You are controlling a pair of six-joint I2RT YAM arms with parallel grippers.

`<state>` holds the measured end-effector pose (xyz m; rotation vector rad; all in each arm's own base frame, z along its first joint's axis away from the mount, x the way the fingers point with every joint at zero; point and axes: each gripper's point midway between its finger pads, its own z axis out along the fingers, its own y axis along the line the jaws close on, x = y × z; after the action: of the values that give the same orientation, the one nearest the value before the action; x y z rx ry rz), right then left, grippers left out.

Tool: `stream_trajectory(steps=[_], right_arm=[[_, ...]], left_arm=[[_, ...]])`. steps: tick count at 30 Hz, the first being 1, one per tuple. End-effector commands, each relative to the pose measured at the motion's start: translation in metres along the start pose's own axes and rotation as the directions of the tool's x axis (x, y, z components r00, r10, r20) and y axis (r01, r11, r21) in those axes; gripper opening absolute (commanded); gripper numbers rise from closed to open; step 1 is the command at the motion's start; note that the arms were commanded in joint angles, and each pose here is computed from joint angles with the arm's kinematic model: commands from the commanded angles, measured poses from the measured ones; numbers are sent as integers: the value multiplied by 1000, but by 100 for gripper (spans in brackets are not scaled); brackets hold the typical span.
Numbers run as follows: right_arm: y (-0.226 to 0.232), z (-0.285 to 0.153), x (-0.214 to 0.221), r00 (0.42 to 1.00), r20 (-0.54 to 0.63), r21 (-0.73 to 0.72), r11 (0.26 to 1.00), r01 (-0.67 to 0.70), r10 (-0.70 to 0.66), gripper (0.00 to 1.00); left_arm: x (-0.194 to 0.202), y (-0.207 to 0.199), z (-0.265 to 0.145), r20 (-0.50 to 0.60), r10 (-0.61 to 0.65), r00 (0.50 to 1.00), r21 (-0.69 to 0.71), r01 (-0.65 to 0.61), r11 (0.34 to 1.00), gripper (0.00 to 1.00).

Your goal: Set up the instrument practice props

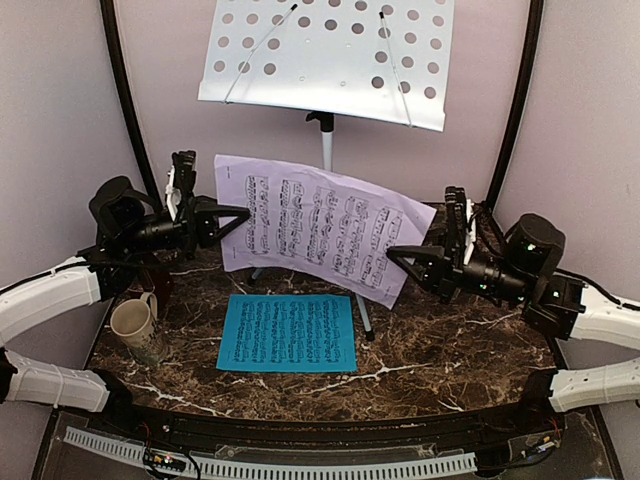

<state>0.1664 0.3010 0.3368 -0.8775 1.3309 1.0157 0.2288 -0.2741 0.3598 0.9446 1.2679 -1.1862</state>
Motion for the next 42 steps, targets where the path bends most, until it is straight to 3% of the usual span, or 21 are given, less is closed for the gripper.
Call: stream_trajectory(steps=[1,4,7,11,13,22,27,33,42], right_arm=[[-17,4,0,999,2,78,996,-34,34,53],[-29,4,15,988,-147,155,988,-28,51,75],[-39,-4,32,952,-300,220,975,4,63,86],[-60,-11,32,926,-361,348,937,21,113,100],[-67,-12,25,924,-363,385,922,34,118,100],[-38,29,20,899,-438,148,987,61,10,100],[-13,45,13,877,-471,3,994,107,-93,100],[31,62,41,812,-540,-175,973,148,-221,91],[40,62,34,802,-509,-235,947,220,-313,90]], left_arm=[[-5,-6,-1,-49,4,999,19,-3,1000,0],[17,-3,-7,-199,-36,979,-31,31,999,0],[27,-2,-18,-309,-16,951,-80,-9,997,0],[32,-6,-27,-424,-2,905,-81,-36,996,0],[30,-10,-27,-435,2,900,-69,-36,997,0],[50,-56,0,-564,29,825,126,51,991,0],[47,-73,6,-576,68,814,192,54,980,0],[46,-81,12,-583,89,808,236,64,970,0],[55,-104,12,-608,161,777,327,61,943,0]])
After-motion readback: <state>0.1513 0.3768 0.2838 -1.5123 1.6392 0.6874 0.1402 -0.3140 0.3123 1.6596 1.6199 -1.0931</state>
